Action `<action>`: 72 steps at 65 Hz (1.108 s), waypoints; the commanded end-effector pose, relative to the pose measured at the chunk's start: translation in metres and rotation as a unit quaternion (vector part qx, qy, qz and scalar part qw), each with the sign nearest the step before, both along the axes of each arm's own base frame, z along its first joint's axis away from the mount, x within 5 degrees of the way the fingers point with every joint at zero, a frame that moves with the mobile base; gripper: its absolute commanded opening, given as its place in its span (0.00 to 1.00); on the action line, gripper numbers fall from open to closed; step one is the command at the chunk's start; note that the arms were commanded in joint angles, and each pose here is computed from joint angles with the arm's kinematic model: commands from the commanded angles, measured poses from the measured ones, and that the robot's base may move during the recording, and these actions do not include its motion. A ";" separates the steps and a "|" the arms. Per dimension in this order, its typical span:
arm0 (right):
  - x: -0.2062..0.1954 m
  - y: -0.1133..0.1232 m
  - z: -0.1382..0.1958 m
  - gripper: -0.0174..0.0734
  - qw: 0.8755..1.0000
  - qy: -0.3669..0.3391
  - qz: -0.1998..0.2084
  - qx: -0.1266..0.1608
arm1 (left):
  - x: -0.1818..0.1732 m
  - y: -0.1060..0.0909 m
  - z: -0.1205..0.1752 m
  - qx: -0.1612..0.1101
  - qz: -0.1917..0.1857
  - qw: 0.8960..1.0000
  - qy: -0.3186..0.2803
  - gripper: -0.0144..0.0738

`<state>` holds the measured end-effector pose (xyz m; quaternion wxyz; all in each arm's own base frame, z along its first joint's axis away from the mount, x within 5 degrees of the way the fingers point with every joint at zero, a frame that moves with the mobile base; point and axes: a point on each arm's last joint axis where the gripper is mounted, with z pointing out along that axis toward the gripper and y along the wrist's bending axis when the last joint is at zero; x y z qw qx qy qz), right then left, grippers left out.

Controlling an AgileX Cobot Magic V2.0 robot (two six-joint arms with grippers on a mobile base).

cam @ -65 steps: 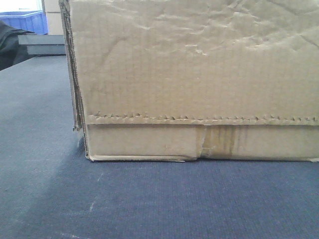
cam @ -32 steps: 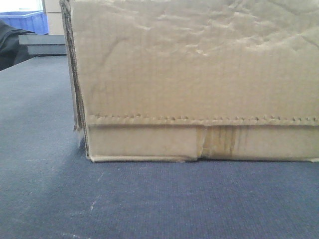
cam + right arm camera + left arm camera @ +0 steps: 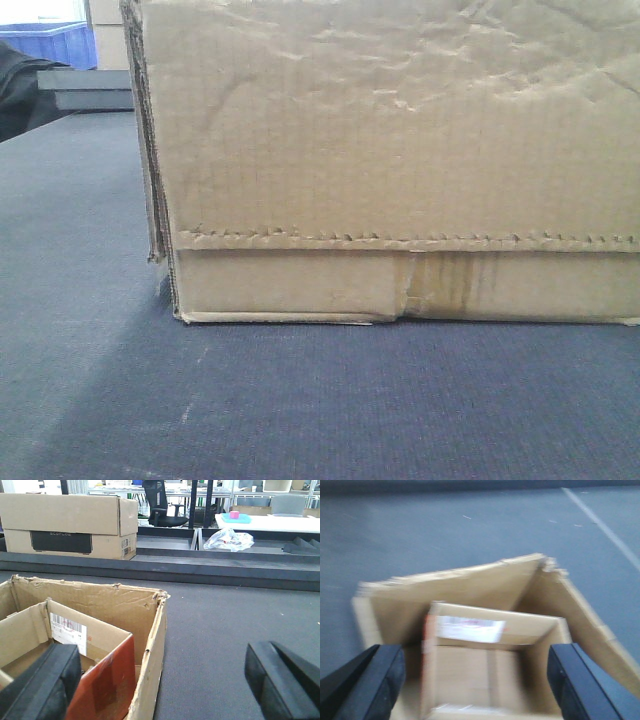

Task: Stack two boxes on right shelf middle
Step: 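Grip opposite walls of the plain box with both grippers and lift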

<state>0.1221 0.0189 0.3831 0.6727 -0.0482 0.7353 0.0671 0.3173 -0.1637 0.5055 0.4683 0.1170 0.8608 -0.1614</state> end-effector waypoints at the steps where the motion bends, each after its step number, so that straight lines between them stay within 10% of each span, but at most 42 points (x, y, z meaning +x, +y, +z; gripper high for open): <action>1: 0.000 0.000 0.002 0.82 1.000 -0.005 0.000 -0.002 | -0.011 0.015 0.010 0.046 0.030 0.998 -0.014 0.70; 28: 0.032 0.008 0.043 0.82 0.994 0.100 0.022 -0.021 | -0.005 0.027 -0.007 0.124 0.058 0.991 0.006 0.70; 72: 0.172 0.029 0.010 0.82 0.924 0.375 0.051 -0.057 | 0.036 0.016 -0.135 0.162 0.031 0.962 0.218 0.70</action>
